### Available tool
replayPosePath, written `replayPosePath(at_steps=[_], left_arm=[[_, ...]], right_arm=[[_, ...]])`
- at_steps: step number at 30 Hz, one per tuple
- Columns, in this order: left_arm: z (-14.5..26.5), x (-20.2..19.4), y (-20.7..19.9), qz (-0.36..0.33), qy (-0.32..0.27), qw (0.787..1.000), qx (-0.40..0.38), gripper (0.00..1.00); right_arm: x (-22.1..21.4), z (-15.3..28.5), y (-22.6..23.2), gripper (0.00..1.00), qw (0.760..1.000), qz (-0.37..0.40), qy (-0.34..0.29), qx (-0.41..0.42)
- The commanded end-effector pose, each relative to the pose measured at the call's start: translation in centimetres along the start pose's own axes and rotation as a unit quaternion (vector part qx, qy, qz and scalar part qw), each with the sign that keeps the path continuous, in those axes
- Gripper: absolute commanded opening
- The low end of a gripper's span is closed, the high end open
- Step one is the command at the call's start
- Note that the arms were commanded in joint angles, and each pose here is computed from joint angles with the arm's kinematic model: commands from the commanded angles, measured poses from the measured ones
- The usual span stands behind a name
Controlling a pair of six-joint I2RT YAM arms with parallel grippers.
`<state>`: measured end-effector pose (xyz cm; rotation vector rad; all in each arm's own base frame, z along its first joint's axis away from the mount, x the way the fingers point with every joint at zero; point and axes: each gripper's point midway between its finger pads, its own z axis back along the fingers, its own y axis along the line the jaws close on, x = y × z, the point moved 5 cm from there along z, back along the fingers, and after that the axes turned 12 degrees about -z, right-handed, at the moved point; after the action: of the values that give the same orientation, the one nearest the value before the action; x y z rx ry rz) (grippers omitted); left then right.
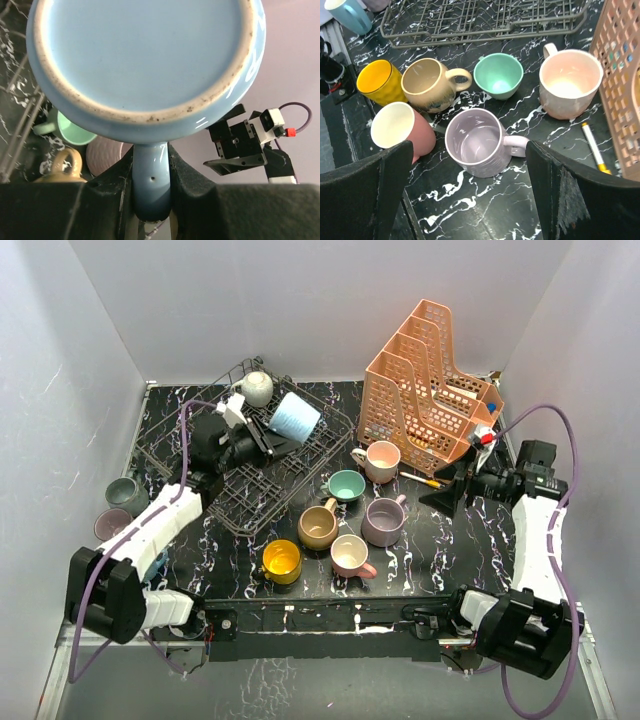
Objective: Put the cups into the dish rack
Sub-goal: Turn the cup upside down in the dish rack.
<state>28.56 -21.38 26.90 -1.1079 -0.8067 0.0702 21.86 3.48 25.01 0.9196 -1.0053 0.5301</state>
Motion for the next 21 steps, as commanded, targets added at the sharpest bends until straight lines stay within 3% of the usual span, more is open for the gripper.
replayPosePath(at_steps=[1,9,21], left_arm=[[0.7,4.0,-2.8,-0.112,-0.009,0.993,-0.043,0.00],[-1.5,7.0,1.2,-0.228,0.024,0.972,0.048,0.00],[-5.1,10.0,6.1,-0.386,0.010,0.918,0.095,0.00]], right_arm=[[0.0,-0.3,-1.2,0.98,0.999,0.010,-0.018,-0.028],[-2.3,-0.6,-3.0,0.98,0.998,-0.002,-0.021,-0.060],[-2.6,-0.4,-3.8,0.98,0.996,-0.003,-0.017,-0.083]])
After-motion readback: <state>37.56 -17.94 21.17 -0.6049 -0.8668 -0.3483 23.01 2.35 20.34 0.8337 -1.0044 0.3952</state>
